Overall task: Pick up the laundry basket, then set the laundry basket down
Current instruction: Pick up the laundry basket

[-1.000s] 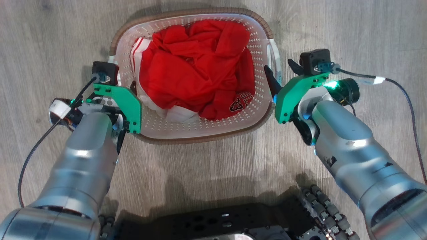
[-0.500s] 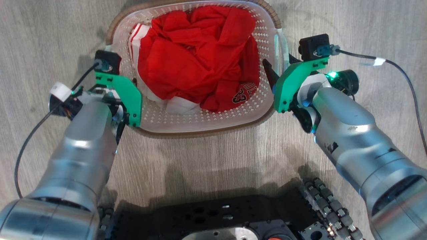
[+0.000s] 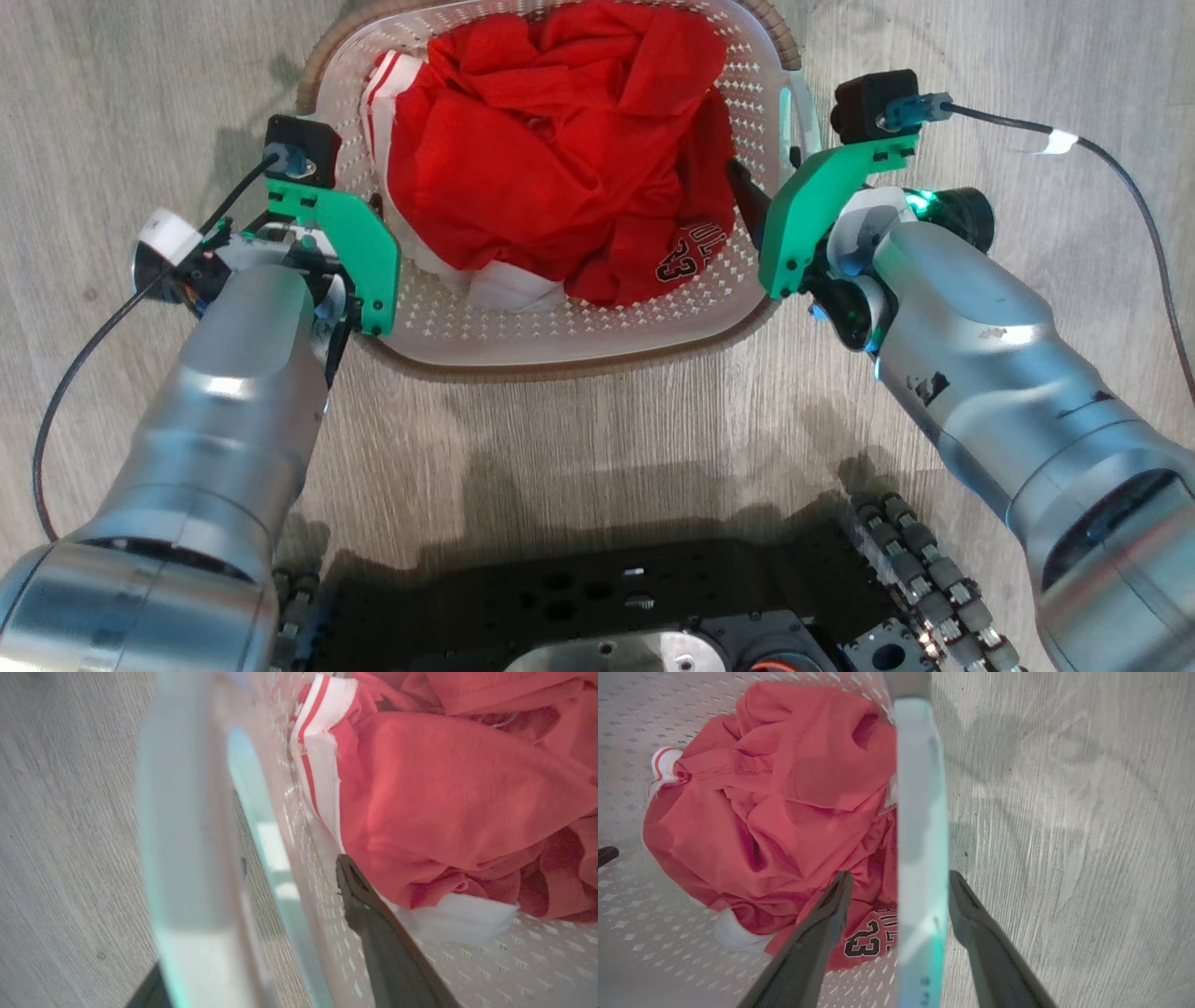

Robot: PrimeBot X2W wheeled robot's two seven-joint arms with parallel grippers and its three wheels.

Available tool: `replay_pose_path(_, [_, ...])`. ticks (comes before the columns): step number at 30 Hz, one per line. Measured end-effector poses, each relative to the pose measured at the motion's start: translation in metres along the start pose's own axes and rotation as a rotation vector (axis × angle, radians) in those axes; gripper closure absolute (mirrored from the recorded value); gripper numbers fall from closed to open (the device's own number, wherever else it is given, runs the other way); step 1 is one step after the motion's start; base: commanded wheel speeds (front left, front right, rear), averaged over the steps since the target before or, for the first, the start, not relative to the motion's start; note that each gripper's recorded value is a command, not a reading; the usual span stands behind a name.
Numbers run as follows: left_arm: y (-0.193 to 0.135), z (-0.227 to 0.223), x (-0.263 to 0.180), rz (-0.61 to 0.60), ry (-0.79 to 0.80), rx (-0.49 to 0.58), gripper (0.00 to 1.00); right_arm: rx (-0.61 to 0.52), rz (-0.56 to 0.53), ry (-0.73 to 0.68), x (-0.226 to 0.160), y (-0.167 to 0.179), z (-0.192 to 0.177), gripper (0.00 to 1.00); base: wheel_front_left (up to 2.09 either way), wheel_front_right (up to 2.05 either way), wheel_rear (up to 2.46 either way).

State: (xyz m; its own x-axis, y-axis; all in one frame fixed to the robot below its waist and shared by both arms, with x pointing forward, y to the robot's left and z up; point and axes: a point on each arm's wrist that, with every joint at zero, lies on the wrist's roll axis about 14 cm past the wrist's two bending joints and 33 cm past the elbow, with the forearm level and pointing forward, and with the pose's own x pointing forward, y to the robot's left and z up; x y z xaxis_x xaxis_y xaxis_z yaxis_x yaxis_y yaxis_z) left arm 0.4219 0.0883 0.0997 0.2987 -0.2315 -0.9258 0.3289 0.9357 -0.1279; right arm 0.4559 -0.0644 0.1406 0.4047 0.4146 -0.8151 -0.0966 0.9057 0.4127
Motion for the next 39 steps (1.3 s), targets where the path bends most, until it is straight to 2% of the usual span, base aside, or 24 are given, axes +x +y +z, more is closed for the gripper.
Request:
replay_pose_path(13, [0.0, -0.007, 0.003, -0.003, 0.013, -0.02, 0.0, 0.014, 0.002, 0.05, 0.005, 0.0, -0.018, 0.0, 0.0, 0.0, 0.0])
replay_pose_path(21, [0.0, -0.007, 0.004, -0.004, 0.007, -0.021, 0.0, -0.008, 0.011, 0.028, 0.01, 0.002, -0.007, 0.0, 0.0, 0.0, 0.0])
replay_pose_path(30, [0.003, -0.003, 0.004, 0.005, -0.008, -0.033, 0.02, -0.012, 0.017, 0.037, 0.012, 0.004, -0.012, 0.0, 0.0, 0.0, 0.0])
replay_pose_path(31, [0.003, -0.003, 0.005, 0.005, -0.008, -0.034, 0.18, -0.012, 0.017, 0.039, 0.012, 0.004, -0.013, 0.07, 0.0, 0.0, 0.0])
replay_pose_path(32, [0.003, -0.004, 0.005, 0.004, -0.007, -0.033, 0.52, -0.014, 0.018, 0.041, 0.012, 0.004, -0.013, 0.56, 0.0, 0.0, 0.0])
replay_pose_path(33, [0.003, -0.003, 0.005, 0.004, -0.009, -0.034, 0.99, -0.018, 0.02, 0.044, 0.012, 0.004, -0.014, 1.0, 0.0, 0.0, 0.0])
replay_pose_path(39, [0.001, -0.002, 0.006, -0.001, -0.016, -0.062, 1.0, -0.003, 0.0, 0.025, 0.013, -0.002, -0.011, 1.0, 0.0, 0.0, 0.0])
